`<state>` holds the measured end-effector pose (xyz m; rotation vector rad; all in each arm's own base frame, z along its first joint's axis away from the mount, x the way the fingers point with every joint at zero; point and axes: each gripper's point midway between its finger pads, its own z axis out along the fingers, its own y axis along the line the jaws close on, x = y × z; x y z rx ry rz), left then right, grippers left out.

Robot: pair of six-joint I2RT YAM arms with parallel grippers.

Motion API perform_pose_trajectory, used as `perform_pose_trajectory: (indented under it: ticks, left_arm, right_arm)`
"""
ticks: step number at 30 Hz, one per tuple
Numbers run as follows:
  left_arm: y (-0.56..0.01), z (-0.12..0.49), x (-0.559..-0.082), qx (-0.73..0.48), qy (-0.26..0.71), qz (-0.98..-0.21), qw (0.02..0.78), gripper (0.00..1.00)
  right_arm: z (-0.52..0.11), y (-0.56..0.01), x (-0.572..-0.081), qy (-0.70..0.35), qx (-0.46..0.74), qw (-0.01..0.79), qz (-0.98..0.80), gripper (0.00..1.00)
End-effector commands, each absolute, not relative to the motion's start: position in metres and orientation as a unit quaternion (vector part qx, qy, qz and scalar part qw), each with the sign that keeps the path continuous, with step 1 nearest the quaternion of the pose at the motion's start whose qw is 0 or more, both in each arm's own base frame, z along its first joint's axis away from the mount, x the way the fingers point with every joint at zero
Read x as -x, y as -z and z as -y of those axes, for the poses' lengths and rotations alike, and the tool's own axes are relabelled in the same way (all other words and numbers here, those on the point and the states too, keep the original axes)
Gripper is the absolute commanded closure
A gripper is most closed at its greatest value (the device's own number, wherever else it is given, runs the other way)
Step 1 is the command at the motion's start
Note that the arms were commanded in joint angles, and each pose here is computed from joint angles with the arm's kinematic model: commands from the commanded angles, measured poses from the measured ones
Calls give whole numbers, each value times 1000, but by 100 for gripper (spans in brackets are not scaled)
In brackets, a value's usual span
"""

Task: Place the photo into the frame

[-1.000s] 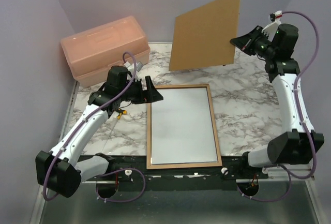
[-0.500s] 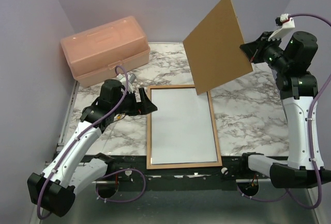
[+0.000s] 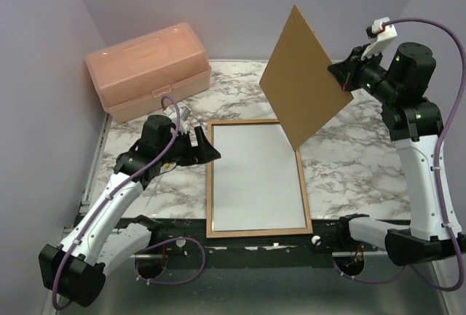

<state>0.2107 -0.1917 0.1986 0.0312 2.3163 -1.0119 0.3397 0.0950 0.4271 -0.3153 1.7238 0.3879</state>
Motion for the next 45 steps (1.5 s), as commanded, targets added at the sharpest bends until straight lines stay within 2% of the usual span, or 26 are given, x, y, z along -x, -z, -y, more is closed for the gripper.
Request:
perform_pose_trajectory:
  ticks: [1, 8, 13, 25, 29, 32, 41, 45]
  left_arm:
    - [-196, 188, -212, 8, 380, -873, 305, 15]
    - [-193, 187, -217, 36, 378, -875, 300, 13]
    - [-174, 184, -223, 78, 373, -882, 279, 12]
    - [-156, 184, -244, 148, 482, -825, 255, 12]
    - [-157, 191, -248, 140, 513, -813, 239, 12]
    - [-155, 196, -248, 138, 530, -805, 228, 12]
    - [-143, 203, -244, 129, 548, -804, 194, 12]
    - [-138, 203, -242, 130, 550, -804, 185, 13]
  right_arm:
    - [-131, -446, -332, -183, 209, 633, -722, 99]
    - [-196, -419, -313, -232, 297, 583, -719, 95]
    - [-214, -413, -299, -269, 316, 574, -706, 88]
    - [-236, -402, -233, -422, 326, 540, -651, 65]
    - [-240, -400, -222, -465, 297, 522, -650, 42]
    - [-243, -401, -215, -501, 264, 496, -658, 34]
    - [-249, -373, -201, -571, 189, 416, -682, 29]
    - [-233, -342, -222, -529, 87, 423, -731, 27]
